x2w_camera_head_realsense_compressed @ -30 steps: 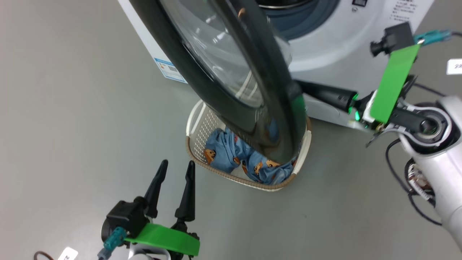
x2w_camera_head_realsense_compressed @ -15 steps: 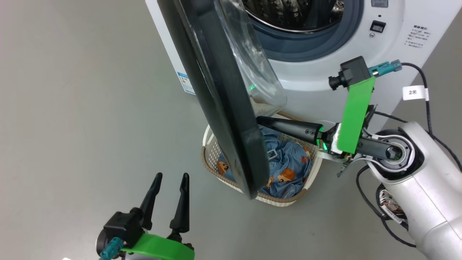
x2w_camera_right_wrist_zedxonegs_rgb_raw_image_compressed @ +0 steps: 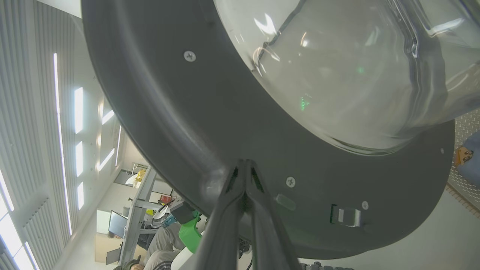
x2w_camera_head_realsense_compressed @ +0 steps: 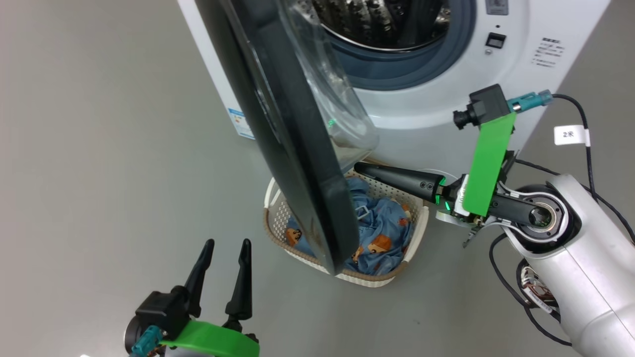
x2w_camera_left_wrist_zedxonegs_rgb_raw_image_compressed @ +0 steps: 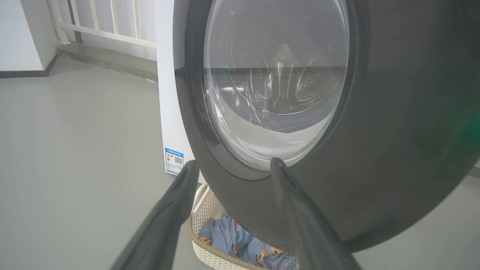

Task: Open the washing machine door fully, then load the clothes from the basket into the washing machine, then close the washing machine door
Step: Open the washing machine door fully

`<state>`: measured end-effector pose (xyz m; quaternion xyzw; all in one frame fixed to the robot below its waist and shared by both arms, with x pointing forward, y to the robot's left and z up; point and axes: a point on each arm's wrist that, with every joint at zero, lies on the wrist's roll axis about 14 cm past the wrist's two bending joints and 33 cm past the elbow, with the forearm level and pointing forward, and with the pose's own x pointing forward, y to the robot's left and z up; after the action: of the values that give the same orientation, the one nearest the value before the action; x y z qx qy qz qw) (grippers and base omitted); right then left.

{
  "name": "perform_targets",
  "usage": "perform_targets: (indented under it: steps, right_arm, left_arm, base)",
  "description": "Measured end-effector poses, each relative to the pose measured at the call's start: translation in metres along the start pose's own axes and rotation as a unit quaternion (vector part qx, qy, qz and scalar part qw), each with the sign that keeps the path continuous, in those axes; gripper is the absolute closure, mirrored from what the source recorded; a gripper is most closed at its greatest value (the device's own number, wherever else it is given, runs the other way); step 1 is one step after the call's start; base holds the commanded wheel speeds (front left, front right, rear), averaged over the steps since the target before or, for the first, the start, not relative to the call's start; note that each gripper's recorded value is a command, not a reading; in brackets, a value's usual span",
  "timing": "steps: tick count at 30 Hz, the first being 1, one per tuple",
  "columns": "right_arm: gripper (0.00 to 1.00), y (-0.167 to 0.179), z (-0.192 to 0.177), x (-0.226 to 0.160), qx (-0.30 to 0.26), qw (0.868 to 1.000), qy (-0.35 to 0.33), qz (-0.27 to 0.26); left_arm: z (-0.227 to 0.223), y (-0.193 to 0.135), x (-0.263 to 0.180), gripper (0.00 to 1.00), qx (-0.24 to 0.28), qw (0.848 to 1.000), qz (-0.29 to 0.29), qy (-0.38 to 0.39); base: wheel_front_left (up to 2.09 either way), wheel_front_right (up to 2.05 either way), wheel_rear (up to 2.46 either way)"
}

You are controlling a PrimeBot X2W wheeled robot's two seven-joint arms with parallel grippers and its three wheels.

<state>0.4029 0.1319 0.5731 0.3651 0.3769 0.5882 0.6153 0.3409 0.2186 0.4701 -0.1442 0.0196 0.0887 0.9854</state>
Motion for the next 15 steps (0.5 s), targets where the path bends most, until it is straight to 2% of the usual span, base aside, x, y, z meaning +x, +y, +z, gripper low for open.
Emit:
perform_targets:
  steps: [2, 3, 5, 6, 15]
  right_arm:
    - [0.57, -0.005, 0.003, -0.007, 0.001, 1.000, -0.016, -0.011]
    - [0.49, -0.008, 0.004, -0.011, 0.002, 1.000, -0.024, -0.017]
    - [0.08, -0.013, 0.007, -0.020, 0.004, 0.999, -0.042, -0.029]
    - [0.00, -0.016, 0.009, -0.025, 0.005, 0.998, -0.050, -0.034]
    - [0.00, -0.039, 0.012, -0.073, 0.013, 0.987, -0.133, -0.094]
  left_arm:
    - [-0.002, -0.002, 0.002, 0.00, 0.001, 1.000, -0.005, 0.003]
    - [-0.003, -0.003, 0.002, 0.00, 0.002, 1.000, -0.008, 0.004]
    - [-0.004, -0.004, 0.004, 0.00, 0.001, 1.000, -0.013, 0.005]
    - [-0.004, -0.004, 0.005, 0.00, 0.003, 1.000, -0.014, 0.006]
    - [-0.007, -0.009, 0.016, 0.00, 0.009, 0.999, -0.032, 0.009]
  base:
    - [0.00, 0.00, 0.00]
    - [0.00, 0.00, 0.00]
    - [0.00, 0.00, 0.00]
    - [0.00, 0.00, 0.00]
    - [0.00, 0.00, 0.00]
